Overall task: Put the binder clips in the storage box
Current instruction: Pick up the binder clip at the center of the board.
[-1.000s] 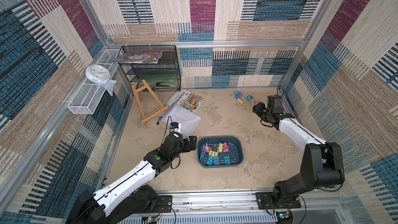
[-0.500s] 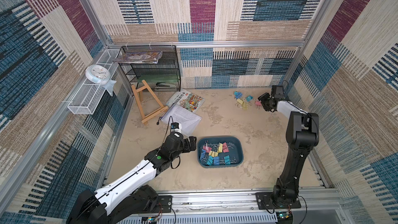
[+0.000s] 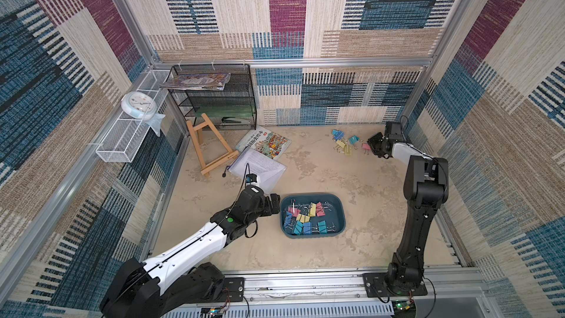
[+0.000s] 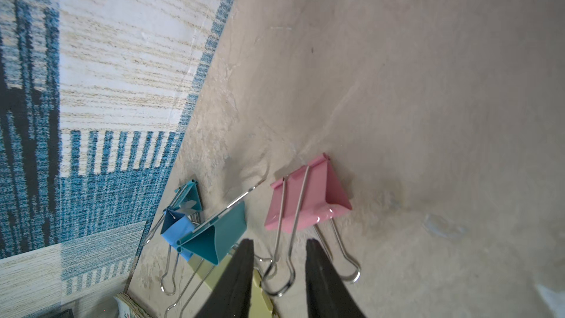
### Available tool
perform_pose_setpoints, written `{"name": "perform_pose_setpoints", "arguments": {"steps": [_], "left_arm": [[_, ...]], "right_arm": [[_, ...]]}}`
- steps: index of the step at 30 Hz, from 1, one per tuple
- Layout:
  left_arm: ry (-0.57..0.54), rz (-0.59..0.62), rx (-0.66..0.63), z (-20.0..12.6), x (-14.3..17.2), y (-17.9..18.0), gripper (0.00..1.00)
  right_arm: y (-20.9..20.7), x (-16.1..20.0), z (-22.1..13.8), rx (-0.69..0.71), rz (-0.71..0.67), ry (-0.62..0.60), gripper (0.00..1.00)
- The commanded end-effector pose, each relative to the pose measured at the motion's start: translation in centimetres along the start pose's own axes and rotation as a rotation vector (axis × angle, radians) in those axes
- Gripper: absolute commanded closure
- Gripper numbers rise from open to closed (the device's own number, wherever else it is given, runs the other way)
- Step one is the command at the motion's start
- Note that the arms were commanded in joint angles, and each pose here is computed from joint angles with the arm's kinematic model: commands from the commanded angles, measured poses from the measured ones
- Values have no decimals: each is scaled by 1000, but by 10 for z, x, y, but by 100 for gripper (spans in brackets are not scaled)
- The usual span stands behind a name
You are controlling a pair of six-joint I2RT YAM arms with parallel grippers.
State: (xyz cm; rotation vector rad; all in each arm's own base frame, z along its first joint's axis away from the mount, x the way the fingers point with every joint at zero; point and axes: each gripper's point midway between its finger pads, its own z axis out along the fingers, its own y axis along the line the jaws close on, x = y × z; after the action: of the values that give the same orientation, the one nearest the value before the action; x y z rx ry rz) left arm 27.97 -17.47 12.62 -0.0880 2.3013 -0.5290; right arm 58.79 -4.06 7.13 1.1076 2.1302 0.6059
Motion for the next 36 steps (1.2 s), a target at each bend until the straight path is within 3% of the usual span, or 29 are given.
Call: {"name": "perform_pose_setpoints", "arguments": {"steps": [1,10,18,29,36], "left_arm": [[-25,8,14,-1,-9,-6,2],[-24,3,17,-2,-8,-6,2],[-33,4,17,-8,-9,-4,2],[-55,22,-8,-17,-7,5,1],[-60,26,-8,-18,-9,6,1]], "right_arm": [[3,-4,0,-22,-4,-12,74],[7,-7,-12,-25,-42,-19,100],[16,6,-81,-75,-143,-44,100],[35,91,-238,-326,-345,12,100],[31,168,-294,-361,-485,133,100]]}}
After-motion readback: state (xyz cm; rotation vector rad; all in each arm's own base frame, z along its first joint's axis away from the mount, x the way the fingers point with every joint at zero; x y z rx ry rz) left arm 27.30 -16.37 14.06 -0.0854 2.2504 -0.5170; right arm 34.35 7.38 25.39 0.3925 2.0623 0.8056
